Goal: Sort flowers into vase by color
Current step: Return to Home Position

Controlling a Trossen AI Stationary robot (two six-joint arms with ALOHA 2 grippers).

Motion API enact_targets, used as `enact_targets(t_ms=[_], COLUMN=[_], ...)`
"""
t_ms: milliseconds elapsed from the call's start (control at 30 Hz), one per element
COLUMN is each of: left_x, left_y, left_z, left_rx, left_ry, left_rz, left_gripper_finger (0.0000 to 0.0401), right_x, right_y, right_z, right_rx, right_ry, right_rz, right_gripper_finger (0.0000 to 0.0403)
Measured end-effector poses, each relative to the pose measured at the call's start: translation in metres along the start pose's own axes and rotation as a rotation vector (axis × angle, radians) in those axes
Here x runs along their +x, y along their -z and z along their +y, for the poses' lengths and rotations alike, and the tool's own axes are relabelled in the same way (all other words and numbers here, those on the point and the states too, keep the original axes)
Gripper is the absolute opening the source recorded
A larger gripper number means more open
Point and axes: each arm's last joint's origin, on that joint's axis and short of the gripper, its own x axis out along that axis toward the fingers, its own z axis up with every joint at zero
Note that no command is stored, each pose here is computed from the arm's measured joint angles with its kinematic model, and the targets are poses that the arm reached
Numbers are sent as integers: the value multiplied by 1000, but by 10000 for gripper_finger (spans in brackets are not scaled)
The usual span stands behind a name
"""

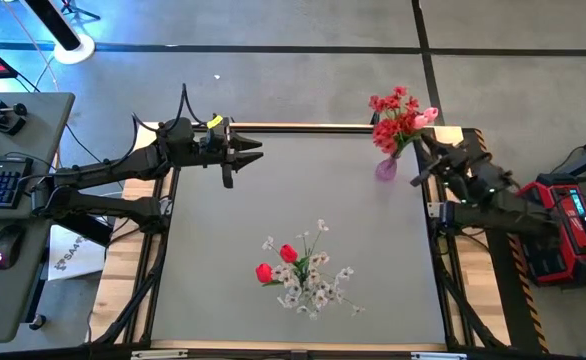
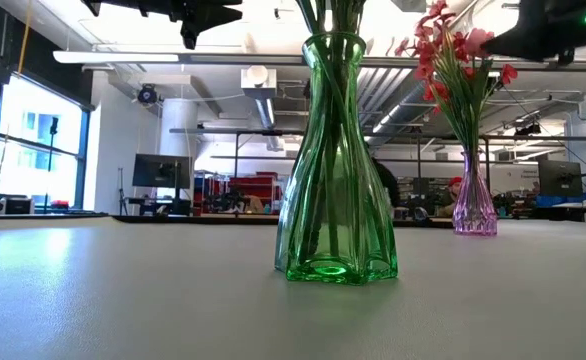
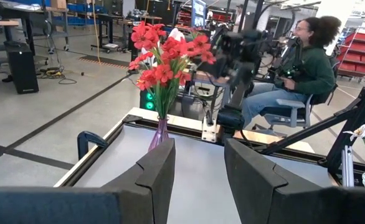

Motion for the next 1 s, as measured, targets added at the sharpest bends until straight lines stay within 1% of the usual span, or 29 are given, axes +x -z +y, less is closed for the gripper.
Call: enact_targets(t_ms=[133, 300, 467, 600, 767, 867, 1000], left_x=[0, 0, 0, 0, 0, 0, 0], left_y=[0, 0, 0, 0, 0, 0, 0], left_z=[0, 0, 0, 0, 0, 0, 0], left_rx=[0, 0, 0, 0, 0, 0, 0], left_ry=[0, 0, 0, 0, 0, 0, 0], left_rz=[0, 0, 0, 0, 0, 0, 0], left_gripper_finger=[129, 129, 129, 129, 129, 129, 129], right_x=[-8, -17, -19, -6, 21, 37, 55], right_y=[-26, -55, -67, -70, -76, -77, -69], right_z=[-9, -20, -21, -8, 20, 37, 58], right_rx=[37, 99, 168, 229, 259, 302, 381], right_ry=[-90, -170, -245, -327, -456, -522, -621], right_rz=[-9, -74, -102, -93, -112, -120, -49], right_gripper_finger=[119, 119, 119, 119, 119, 119, 119])
